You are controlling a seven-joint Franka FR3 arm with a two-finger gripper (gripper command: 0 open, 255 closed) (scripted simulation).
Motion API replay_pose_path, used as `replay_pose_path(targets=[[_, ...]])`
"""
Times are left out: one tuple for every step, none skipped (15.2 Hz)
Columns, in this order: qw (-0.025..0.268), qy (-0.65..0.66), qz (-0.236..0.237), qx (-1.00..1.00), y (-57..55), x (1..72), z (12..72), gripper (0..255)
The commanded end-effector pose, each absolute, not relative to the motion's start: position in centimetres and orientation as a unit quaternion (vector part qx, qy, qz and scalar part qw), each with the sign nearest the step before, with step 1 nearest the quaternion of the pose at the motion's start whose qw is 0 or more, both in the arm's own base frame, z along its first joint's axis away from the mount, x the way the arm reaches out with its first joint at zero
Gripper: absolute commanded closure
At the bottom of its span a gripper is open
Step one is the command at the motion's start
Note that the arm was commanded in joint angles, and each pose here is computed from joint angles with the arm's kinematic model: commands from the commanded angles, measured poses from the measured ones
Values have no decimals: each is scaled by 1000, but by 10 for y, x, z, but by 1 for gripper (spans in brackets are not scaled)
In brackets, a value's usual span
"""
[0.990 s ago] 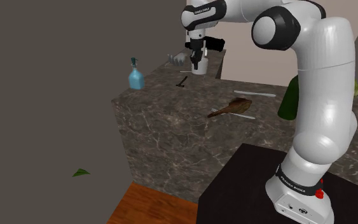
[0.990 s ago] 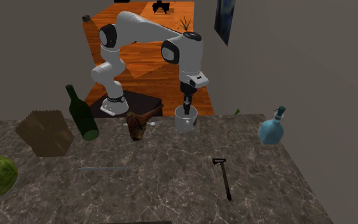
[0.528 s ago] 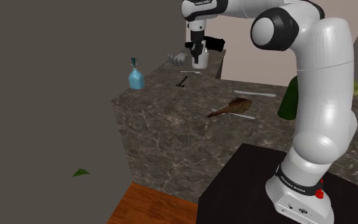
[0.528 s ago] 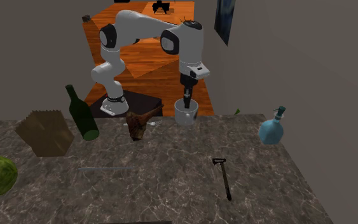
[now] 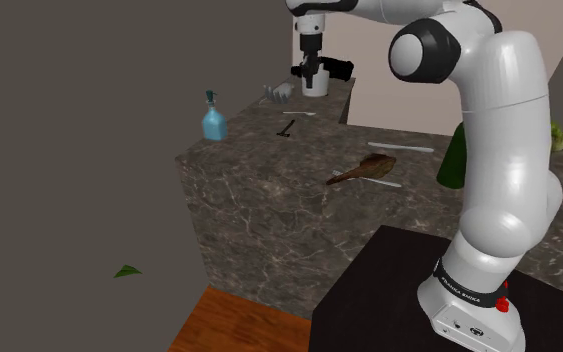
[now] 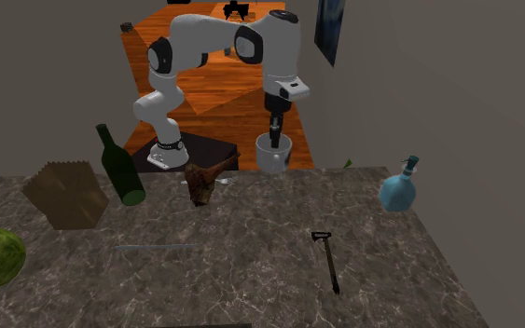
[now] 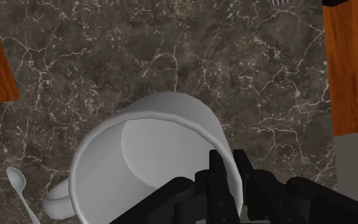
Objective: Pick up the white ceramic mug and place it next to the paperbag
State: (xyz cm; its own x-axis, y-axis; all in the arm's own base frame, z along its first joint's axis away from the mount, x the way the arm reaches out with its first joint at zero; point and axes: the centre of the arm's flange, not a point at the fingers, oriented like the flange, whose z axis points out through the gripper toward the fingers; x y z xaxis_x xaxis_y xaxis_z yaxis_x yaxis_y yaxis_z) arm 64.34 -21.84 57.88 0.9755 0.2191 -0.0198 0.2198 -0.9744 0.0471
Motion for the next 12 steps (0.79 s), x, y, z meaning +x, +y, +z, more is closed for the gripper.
replay_pose_path(targets=[[24,111,-7,994,-218,644,589,255],[24,111,-7,994,-218,644,595,255],[24,111,-7,994,-218,644,600,255],[24,111,-7,994,-218,644,605,255],[24,111,-7,994,-218,644,607,255],[24,111,-7,994,-224,632,607,255],[24,111,-7,994,-230,620,607,255],[24,111,-7,994,-236,608,607,255],[24,111,-7,994,-242,596,607,255],[24,111,-7,994,-248,584,607,255],[24,111,-7,994,-253,573,607,255],[24,111,-7,994,-259,561,607,255]])
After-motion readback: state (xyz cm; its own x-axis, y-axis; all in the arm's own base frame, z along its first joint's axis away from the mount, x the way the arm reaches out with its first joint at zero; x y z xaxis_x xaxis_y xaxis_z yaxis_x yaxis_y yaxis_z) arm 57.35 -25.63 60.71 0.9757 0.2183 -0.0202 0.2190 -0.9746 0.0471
